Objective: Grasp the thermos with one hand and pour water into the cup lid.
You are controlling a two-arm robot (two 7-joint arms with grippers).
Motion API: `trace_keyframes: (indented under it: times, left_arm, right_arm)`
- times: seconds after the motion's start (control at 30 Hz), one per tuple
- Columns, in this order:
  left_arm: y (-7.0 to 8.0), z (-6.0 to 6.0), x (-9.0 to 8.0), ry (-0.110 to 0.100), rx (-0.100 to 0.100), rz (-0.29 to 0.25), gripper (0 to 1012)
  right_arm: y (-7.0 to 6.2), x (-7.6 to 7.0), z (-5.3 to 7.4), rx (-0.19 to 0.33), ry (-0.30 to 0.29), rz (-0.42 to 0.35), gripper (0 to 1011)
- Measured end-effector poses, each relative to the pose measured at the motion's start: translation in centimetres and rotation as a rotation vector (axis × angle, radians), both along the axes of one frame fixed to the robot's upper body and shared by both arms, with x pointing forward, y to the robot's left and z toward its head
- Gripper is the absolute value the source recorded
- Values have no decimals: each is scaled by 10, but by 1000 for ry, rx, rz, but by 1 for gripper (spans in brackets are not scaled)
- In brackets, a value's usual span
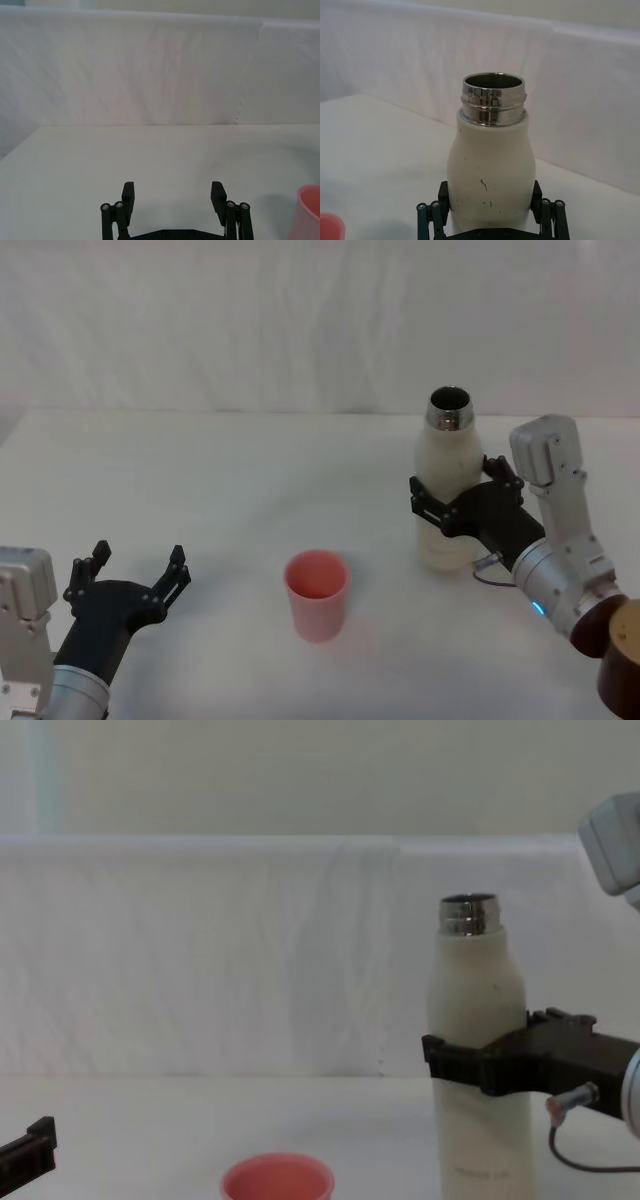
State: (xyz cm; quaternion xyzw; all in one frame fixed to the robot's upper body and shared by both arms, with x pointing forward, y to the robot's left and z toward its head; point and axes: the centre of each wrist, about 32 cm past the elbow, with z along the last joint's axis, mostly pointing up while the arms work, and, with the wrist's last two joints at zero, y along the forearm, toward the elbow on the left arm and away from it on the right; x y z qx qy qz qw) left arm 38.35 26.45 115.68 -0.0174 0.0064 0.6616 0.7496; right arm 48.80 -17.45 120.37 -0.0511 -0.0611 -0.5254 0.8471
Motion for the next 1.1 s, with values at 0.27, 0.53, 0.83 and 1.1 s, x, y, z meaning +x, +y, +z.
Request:
trace_keyframes:
  times: [0.27,0.53,0.83,1.1]
  left_arm:
    - [0,0,0,0,0,0,1001]
    - [0,0,0,0,0,0,1001]
    - [0,0,0,0,0,0,1001]
    - [0,0,0,0,0,0,1001]
  right_arm:
    - [-10,-9,14,-106,-63,0,957]
    - [-14,-16,22,-304,-119,36,957]
    - [-9,-20,24,-462,-158,65,957]
    - [2,-21,23,-602,-198,94,957]
